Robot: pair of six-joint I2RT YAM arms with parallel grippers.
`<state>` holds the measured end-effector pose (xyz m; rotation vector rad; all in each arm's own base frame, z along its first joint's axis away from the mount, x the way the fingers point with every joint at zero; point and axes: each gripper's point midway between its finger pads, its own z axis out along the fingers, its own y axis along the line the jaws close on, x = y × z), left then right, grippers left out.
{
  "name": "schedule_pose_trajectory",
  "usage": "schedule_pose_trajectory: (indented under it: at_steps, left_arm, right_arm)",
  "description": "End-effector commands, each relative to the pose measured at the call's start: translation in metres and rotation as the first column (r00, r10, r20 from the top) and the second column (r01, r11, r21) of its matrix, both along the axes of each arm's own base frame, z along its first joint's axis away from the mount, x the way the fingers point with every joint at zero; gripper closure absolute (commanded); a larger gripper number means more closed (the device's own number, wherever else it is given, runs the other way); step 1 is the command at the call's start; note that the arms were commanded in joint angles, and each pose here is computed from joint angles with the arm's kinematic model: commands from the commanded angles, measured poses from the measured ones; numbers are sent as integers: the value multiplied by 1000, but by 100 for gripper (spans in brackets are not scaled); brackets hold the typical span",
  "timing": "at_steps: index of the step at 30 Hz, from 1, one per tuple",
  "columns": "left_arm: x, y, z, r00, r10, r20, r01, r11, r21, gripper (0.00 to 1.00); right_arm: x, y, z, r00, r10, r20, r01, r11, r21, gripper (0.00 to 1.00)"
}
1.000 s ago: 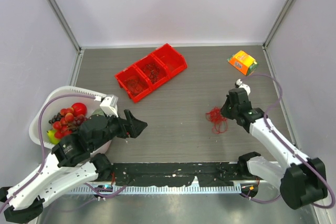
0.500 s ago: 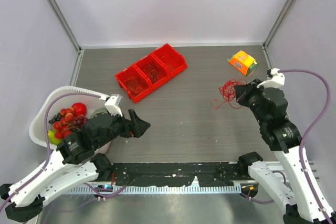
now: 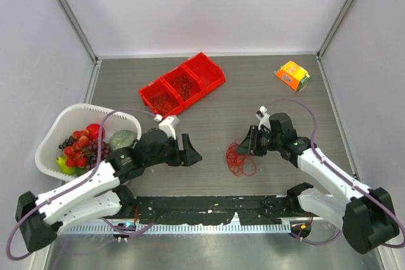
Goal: Untangle the cables
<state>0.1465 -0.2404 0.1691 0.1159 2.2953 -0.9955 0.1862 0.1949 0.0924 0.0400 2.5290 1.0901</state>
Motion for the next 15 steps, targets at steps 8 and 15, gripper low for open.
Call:
schedule_pose_trajectory:
  at_steps: [8,15]
  left_arm:
    - [46,-84,-31,994,-100,-37,100,995,5,30]
    - [68,-125,-82,983,-173,-64,180,975,130,40]
  right_arm:
    - [21,19,56,979,3,202,-30,991,132,99]
    - [24,-31,36,959,-217,183,235,969,-81,66]
